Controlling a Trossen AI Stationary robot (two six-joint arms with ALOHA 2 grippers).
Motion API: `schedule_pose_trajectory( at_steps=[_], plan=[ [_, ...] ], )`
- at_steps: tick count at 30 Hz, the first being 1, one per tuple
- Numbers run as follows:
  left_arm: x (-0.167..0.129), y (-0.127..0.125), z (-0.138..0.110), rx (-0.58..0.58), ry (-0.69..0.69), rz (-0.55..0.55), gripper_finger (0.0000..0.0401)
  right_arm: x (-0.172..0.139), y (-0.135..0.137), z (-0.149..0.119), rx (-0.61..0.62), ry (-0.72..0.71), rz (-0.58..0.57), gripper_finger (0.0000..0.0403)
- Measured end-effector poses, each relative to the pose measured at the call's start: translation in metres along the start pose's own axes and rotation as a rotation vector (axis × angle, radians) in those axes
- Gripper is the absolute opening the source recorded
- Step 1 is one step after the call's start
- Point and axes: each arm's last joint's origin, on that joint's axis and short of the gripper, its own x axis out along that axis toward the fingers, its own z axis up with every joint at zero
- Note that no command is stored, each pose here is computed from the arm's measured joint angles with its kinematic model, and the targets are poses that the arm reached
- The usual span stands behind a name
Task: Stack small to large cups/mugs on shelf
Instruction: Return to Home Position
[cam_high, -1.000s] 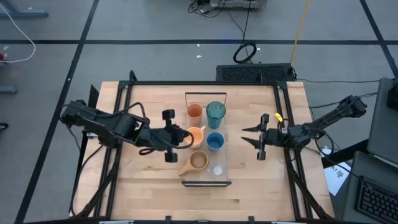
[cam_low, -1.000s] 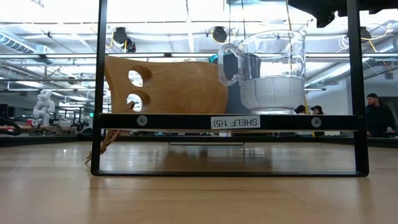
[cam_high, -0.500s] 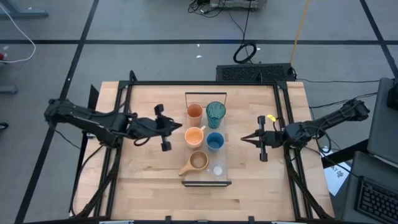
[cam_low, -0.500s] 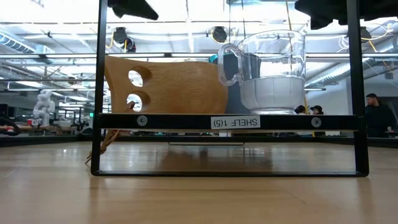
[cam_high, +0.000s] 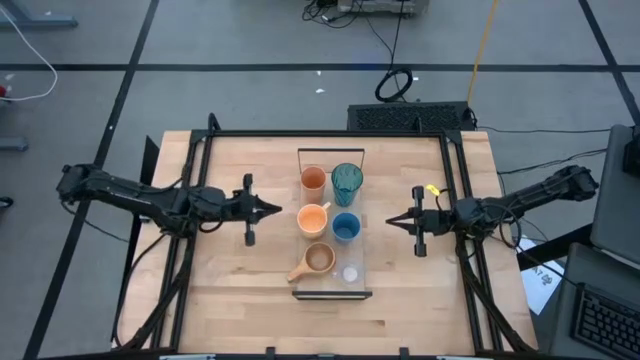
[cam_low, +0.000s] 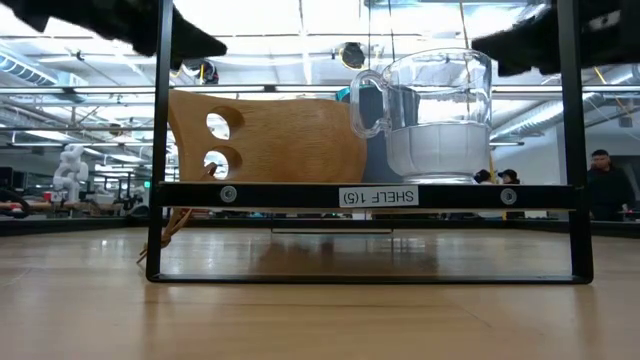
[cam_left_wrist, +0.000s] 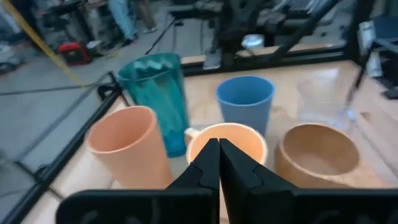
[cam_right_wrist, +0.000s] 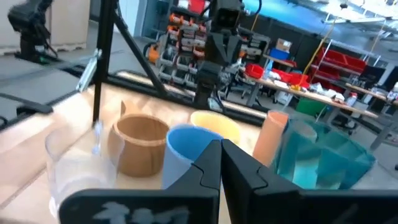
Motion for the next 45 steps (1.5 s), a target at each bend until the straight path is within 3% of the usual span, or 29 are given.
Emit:
schedule_pose_trajectory(
  at_steps=[14,33,45],
  plan=[
    [-0.009,0.012,-0.053,-0.057,-0.106,-0.051,0.0007,-0.007,0.002,-0.024,0.010,0.007,0.031,0.0000],
    [-0.008,0.022,-0.060,-0.050,-0.104,-0.144,0.0003,-0.016,0.003,-0.034,0.024,-0.046,0.037,0.0000],
    [-0.015,0.018,-0.096,-0.102,-0.166,-0.136,0.0002,-0.023,0.001,-0.031,0.013,-0.073,0.029,0.0000]
  ],
)
